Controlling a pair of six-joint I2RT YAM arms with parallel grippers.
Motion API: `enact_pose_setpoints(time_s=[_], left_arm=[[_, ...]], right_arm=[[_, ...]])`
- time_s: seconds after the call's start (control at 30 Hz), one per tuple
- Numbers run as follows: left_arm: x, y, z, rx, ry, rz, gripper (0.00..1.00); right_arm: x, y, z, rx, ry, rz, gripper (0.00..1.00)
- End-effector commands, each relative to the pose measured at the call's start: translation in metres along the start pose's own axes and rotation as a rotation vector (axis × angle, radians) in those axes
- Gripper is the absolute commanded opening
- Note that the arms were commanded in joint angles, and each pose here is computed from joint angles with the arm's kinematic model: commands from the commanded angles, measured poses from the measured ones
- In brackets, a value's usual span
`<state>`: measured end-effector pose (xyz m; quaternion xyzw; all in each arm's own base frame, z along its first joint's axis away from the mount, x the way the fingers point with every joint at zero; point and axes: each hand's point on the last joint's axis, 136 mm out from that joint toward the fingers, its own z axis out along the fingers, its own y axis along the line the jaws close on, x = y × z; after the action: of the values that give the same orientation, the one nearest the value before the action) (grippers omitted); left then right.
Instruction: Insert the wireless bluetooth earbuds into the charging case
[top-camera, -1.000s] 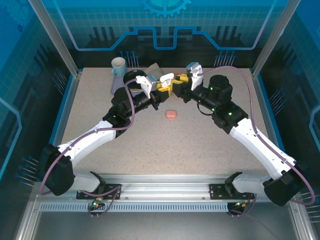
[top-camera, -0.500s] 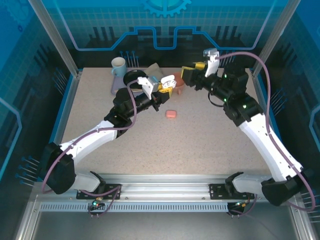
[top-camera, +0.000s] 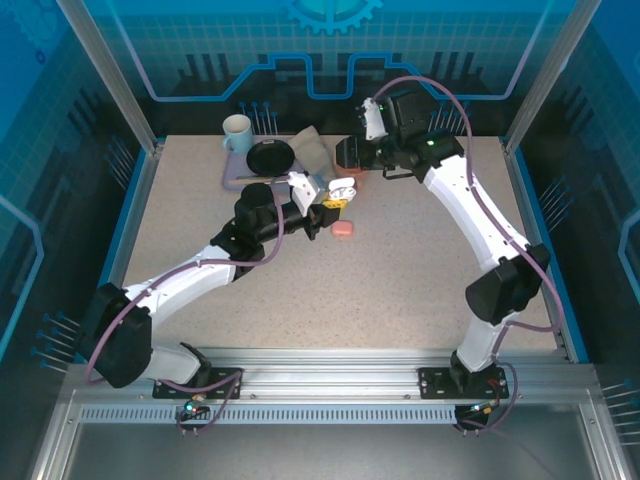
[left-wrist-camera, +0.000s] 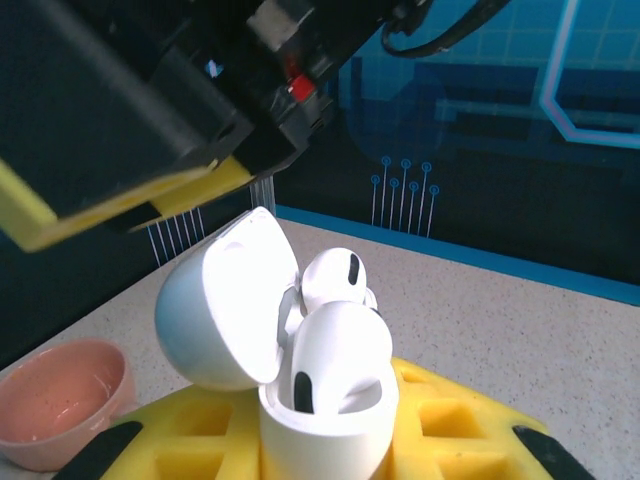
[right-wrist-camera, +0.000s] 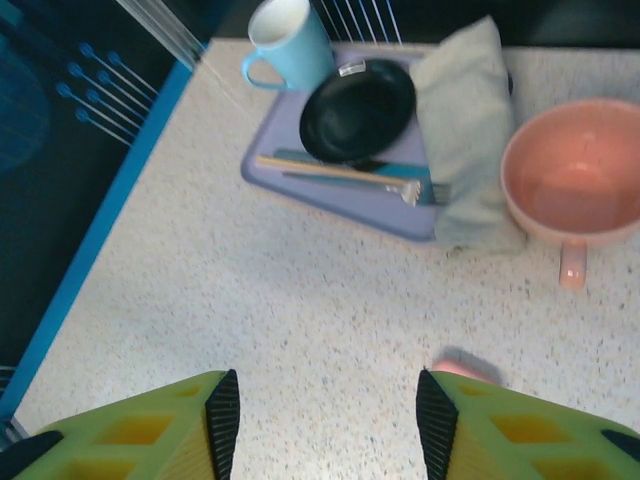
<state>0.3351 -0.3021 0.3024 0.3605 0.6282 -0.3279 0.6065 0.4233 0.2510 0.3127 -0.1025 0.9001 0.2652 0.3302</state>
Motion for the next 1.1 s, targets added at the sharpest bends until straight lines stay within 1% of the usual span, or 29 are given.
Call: enact_pose_setpoints(time_s=[0.0, 0.1, 0.2, 0.27, 0.37, 0.5, 0.6, 0.7, 0.77, 0.87, 1.0, 1.07], left_arm=[[0.006, -0.005, 0.002, 0.022, 0.005, 0.029, 0.0], [0.008, 0.003, 0.005, -0.005, 0.011, 0.014, 0.0], [0.009, 0.013, 0.007, -0.027, 0.007, -0.025, 0.0], [0.01, 0.021, 0.008, -0.047, -0.003, -0.053, 0.0], [0.012, 0.031, 0.009, -0.064, -0.019, -0.093, 0.0], [0.012, 0.035, 0.011, -0.07, -0.029, -0.12, 0.0], [0.015, 0.034, 0.012, -0.062, -0.015, -0.15, 0.0], [0.024, 0.031, 0.01, -0.058, 0.007, -0.201, 0.0], [0.035, 0.028, 0.008, -0.054, 0.036, -0.262, 0.0], [0.059, 0.024, 0.008, -0.061, 0.109, -0.414, 0.0], [0.105, 0.014, 0.013, -0.089, 0.263, -0.692, 0.0], [0.129, 0.002, 0.016, -0.083, 0.336, -0.827, 0.0]], right_arm=[[0.013, 0.004, -0.007, -0.005, 0.082, 0.023, 0.51], [0.027, 0.013, -0.01, -0.013, 0.115, -0.004, 0.48], [0.044, 0.026, -0.024, -0.022, 0.126, -0.04, 0.45], [0.057, 0.034, -0.037, -0.026, 0.122, -0.06, 0.44], [0.073, 0.031, -0.052, 0.0, 0.1, -0.047, 0.45], [0.083, 0.01, -0.063, 0.053, 0.048, 0.028, 0.46], [0.084, -0.015, -0.067, 0.101, 0.006, 0.121, 0.49], [0.09, -0.047, -0.068, 0.183, -0.02, 0.208, 0.51], [0.097, -0.067, -0.065, 0.218, -0.028, 0.266, 0.52], [0.115, -0.095, -0.055, 0.274, -0.017, 0.354, 0.53], [0.141, -0.125, -0.044, 0.359, 0.003, 0.437, 0.53], [0.151, -0.133, -0.039, 0.369, 0.016, 0.458, 0.54]])
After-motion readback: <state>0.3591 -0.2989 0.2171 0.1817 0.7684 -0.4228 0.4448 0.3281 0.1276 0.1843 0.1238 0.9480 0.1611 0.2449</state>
